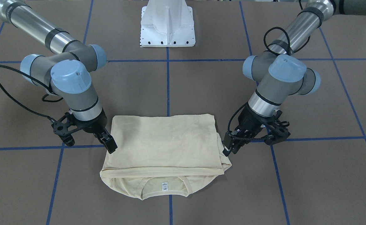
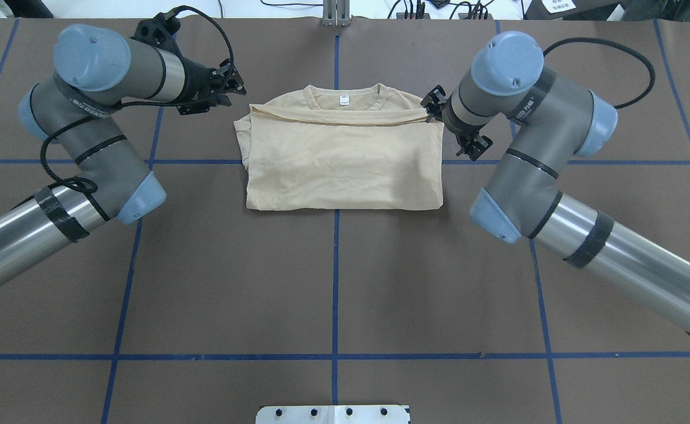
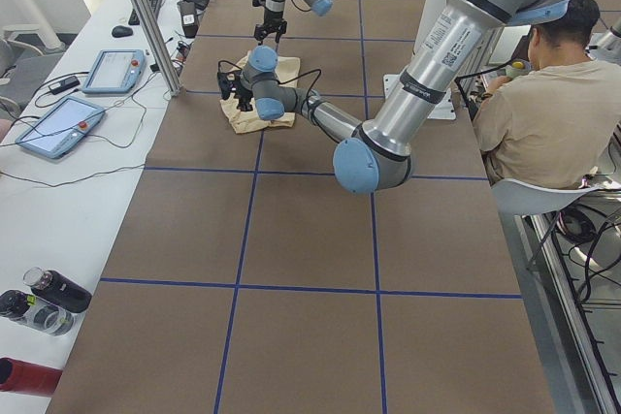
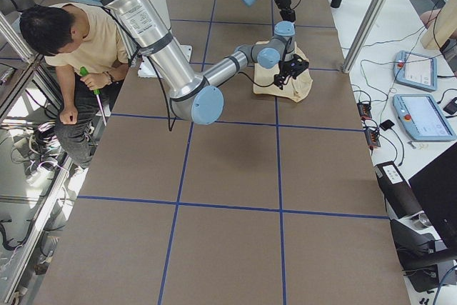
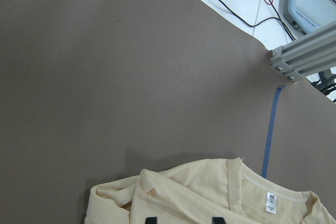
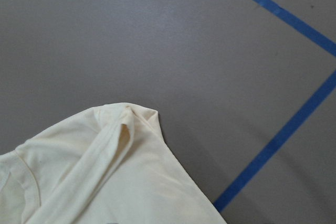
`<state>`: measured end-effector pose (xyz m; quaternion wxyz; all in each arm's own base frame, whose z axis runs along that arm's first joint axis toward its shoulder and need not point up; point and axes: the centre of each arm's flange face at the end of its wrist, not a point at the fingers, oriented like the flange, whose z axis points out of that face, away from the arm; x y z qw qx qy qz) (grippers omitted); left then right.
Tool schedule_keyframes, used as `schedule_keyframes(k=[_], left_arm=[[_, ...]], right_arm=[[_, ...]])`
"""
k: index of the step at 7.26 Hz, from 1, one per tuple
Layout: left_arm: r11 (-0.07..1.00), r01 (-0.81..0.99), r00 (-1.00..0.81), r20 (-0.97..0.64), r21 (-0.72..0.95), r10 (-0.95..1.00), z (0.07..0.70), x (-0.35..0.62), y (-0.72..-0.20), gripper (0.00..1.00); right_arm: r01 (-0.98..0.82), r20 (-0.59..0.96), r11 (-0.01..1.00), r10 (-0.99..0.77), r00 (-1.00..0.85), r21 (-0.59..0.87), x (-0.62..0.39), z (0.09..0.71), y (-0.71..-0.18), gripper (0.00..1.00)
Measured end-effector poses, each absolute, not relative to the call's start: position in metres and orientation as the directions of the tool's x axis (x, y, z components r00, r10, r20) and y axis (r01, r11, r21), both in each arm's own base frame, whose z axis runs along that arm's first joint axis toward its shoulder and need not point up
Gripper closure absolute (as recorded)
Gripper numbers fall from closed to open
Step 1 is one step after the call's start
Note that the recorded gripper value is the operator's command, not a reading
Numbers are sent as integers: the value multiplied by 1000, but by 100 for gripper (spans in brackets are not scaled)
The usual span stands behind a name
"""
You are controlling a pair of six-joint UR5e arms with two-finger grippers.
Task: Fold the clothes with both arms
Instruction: 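Raise the left gripper away while the right gripper moves to the folded shirt's side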
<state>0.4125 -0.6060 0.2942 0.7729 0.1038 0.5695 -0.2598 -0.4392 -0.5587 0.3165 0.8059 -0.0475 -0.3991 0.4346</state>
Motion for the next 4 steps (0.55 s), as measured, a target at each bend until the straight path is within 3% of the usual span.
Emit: schedule_keyframes(k=[4], left_arm=[[845,519,204,-942,-126,-266,289,406,-596,54]], right_arm=[[-687,541,526,810,226,-501,-458,337,-469,10]])
